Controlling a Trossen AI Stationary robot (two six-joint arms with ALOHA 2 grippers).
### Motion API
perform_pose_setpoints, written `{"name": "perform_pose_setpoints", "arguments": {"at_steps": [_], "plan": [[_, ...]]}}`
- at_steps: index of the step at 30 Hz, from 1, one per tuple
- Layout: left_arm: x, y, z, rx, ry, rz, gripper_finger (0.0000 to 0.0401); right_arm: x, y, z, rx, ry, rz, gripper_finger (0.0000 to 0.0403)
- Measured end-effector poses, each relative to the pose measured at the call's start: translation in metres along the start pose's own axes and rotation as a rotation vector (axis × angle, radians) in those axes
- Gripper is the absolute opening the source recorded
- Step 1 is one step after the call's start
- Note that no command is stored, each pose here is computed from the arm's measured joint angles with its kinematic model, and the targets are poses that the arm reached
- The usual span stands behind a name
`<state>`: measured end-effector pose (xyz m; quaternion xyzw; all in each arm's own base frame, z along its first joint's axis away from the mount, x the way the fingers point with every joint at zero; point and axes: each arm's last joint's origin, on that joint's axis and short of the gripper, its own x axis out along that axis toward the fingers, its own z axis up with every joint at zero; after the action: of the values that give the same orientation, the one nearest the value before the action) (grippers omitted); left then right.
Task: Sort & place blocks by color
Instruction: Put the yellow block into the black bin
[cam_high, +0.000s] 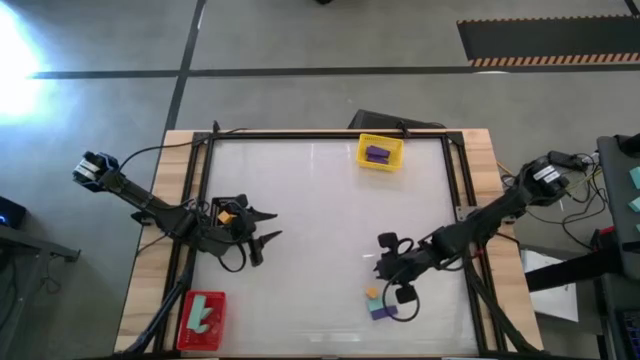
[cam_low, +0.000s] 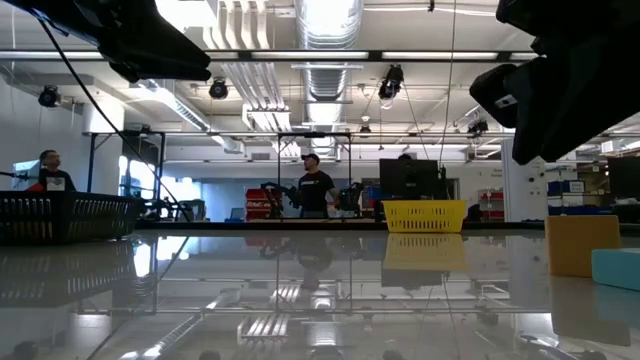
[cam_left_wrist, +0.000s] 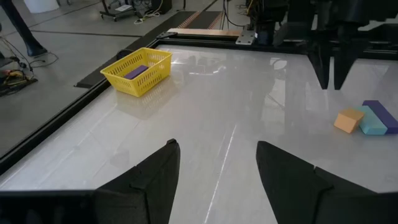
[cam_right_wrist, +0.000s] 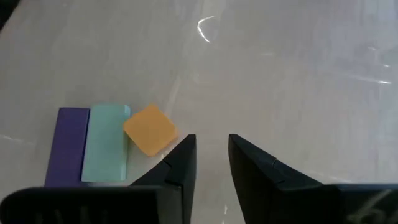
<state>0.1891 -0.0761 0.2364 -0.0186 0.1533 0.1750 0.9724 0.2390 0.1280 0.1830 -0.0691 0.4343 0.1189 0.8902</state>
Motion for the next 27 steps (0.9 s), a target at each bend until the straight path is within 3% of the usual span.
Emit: {"name": "perform_pose_setpoints", "arguments": {"at_steps": [5, 14, 20, 27], "plan": [[0.0, 0.0, 0.0, 0.0, 0.0, 0.001, 0.0196, 0.005, 0.001, 0.0, -0.028, 0.018, -0.004, 0.0124], [0.0, 0.0, 0.0, -0.001, -0.003, 0.003, 0.0196, 0.007, 0.007, 0.036, -0.135, -0.002, -0.003, 0.0206], [0.0, 0.0, 0.0, 0.002, -0.002, 0.003, 0.0196, 0.011, 0.009, 0.036, -0.177, 0.185, -0.019, 0.0229], [0.0, 0.0, 0.0, 0.004, -0.001, 0.005, 0.0196, 0.022, 0.014, 0.033, -0.175, 0.337, -0.028, 0.0226]]}}
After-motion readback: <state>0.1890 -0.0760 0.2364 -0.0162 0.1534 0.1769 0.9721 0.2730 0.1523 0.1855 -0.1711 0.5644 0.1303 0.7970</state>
